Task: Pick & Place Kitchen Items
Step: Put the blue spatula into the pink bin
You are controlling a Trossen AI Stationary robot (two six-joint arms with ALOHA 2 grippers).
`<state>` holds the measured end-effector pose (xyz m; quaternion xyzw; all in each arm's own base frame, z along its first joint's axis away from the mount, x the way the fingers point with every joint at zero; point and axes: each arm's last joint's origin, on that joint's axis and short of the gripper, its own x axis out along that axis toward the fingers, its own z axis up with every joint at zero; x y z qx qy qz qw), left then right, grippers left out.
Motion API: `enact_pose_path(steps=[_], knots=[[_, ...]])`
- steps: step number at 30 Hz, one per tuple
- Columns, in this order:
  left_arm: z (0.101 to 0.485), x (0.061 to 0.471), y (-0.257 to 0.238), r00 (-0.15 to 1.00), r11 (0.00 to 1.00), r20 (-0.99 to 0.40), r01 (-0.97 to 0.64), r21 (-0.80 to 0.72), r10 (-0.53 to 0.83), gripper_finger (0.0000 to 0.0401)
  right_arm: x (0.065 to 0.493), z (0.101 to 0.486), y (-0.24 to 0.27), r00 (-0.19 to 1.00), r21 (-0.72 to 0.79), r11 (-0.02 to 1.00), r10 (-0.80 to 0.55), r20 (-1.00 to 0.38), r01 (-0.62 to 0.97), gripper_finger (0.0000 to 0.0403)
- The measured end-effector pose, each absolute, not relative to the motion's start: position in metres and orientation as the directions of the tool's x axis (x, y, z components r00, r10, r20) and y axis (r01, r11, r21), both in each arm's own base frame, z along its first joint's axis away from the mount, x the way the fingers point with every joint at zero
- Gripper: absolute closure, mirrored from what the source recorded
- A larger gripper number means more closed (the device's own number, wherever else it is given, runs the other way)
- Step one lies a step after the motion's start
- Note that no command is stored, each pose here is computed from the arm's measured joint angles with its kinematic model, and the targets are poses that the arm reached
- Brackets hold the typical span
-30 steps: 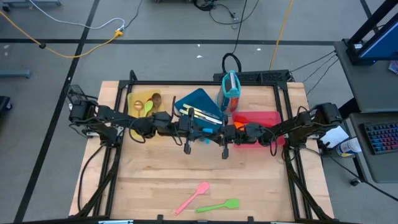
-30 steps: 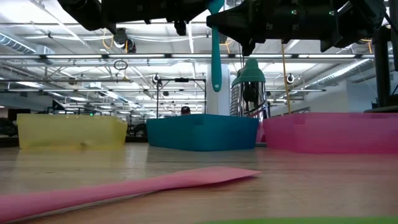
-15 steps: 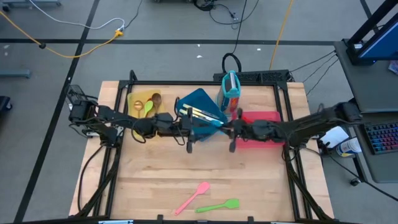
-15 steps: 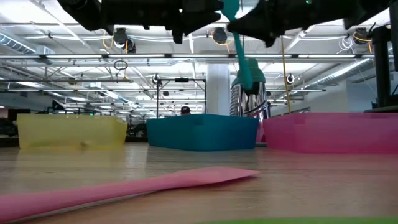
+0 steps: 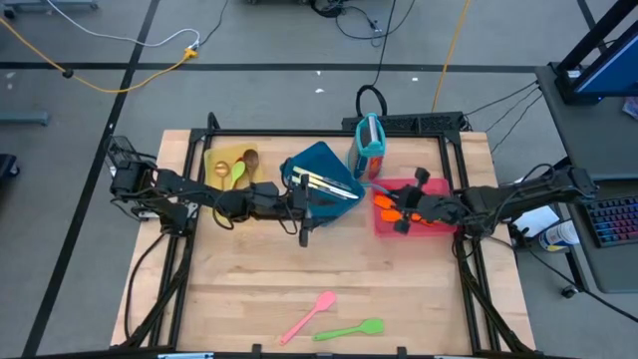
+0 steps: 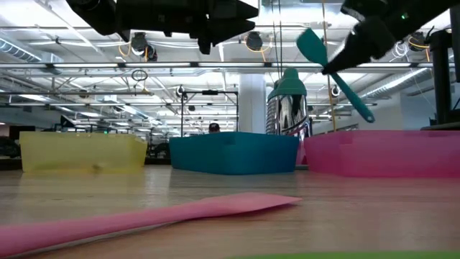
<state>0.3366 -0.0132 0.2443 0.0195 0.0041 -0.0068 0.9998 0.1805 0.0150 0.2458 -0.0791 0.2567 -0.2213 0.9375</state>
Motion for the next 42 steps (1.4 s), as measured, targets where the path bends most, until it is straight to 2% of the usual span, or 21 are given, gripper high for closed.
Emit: enact_pose_path(steps=[11,18,28,37,42], knots=[[0.241,0.337,-0.013,0.999,0.999,-0.042,0.014,0.030,-0.013,0.0226,0.156,0.221,0.010,0.548,-0.366,0.853,-0.521,-0.654,0.373,0.0387],[0.239,0.336,-0.014,0.998,1.000,-0.059,0.015,0.018,-0.014,0.0226,0.161,0.212,0.007,0.524,-0.281,0.888,-0.445,-0.726,0.365,0.0387],[0.235,0.336,-0.016,0.995,1.000,-0.101,0.019,-0.007,-0.020,0.0226,0.162,0.171,-0.006,0.327,-0.306,0.838,-0.475,-0.817,0.452,0.0387],[0.235,0.336,-0.016,0.994,1.000,-0.103,0.020,-0.010,-0.021,0.0226,0.172,0.154,-0.008,0.281,-0.186,0.905,-0.305,-0.910,0.382,0.0387],[0.234,0.336,-0.018,0.993,1.000,-0.112,0.025,-0.010,-0.026,0.0226,0.177,0.147,-0.007,0.257,-0.170,0.912,-0.278,-0.926,0.375,0.0372]])
